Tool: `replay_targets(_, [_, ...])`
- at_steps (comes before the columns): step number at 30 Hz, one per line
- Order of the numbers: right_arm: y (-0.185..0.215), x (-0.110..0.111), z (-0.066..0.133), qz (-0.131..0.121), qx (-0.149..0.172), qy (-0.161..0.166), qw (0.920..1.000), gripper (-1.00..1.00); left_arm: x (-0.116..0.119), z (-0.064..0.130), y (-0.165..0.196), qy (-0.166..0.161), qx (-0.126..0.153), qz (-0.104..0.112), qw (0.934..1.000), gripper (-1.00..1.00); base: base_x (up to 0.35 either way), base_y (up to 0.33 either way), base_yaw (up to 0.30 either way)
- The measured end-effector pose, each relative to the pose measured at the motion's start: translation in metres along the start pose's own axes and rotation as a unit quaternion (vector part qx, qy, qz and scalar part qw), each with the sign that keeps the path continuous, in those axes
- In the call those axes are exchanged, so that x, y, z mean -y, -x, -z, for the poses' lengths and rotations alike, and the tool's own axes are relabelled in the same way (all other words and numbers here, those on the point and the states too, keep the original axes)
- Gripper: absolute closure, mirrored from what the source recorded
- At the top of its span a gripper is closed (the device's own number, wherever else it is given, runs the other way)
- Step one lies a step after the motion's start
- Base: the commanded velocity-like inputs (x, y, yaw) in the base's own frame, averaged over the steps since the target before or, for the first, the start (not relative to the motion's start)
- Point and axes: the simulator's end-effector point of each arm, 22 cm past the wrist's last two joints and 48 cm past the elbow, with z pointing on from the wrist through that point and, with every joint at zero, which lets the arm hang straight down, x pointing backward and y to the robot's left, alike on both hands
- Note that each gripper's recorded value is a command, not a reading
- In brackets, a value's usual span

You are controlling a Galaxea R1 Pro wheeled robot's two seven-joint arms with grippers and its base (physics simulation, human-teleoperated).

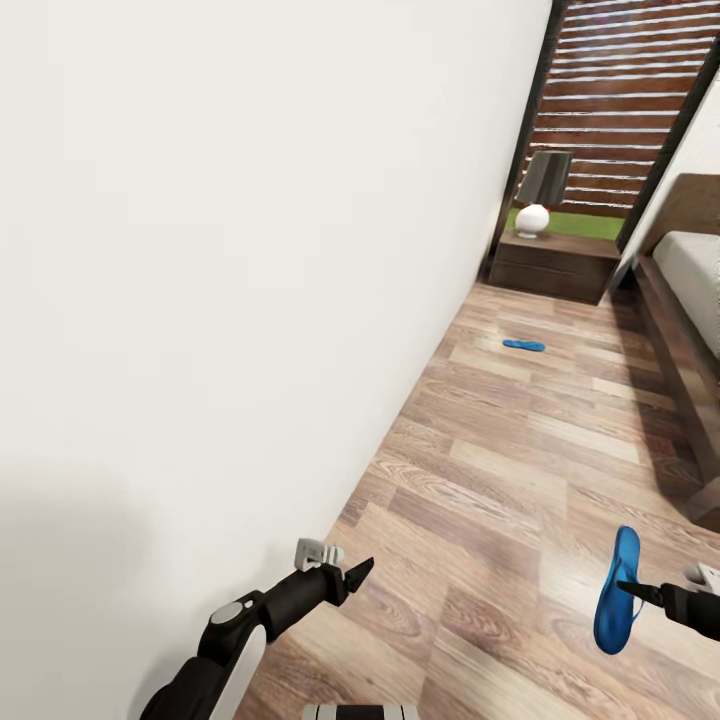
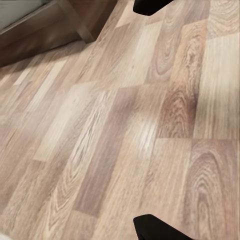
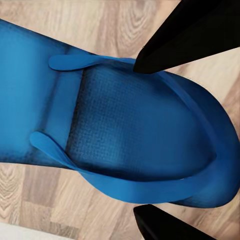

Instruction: In the bedroom, move the book from the bed onto either nightstand, and place the two sandals side by side next to the bed.

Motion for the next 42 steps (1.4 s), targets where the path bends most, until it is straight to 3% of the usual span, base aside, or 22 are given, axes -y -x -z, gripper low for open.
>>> replay_targets(7, [0.009, -0.008, 0.009, 0.002, 0.014, 0.010, 0.9998, 1.00, 0.008, 0.004, 0.012, -0.003, 0.010, -0.009, 0.9999, -1.00, 0.000, 0.000, 0.000])
replay_targets(11, [0.014, -0.034, 0.015, 0.005, 0.021, 0.063, 0.9978, 1.00, 0.013, 0.006, 0.019, -0.006, 0.016, -0.015, 0.9997, -1.00, 0.000, 0.000, 0.000])
replay_targets(14, [0.018, -0.041, 0.020, 0.009, 0.026, 0.075, 0.9968, 1.00, 0.017, 0.007, 0.024, -0.008, 0.020, -0.019, 0.9996, -1.00, 0.000, 0.000, 0.000])
replay_targets(42, [0.032, -0.049, 0.031, 0.034, 0.052, 0.078, 0.9950, 1.00, 0.030, 0.013, 0.039, -0.014, 0.034, -0.034, 0.9987, -1.00, 0.000, 0.000, 0.000])
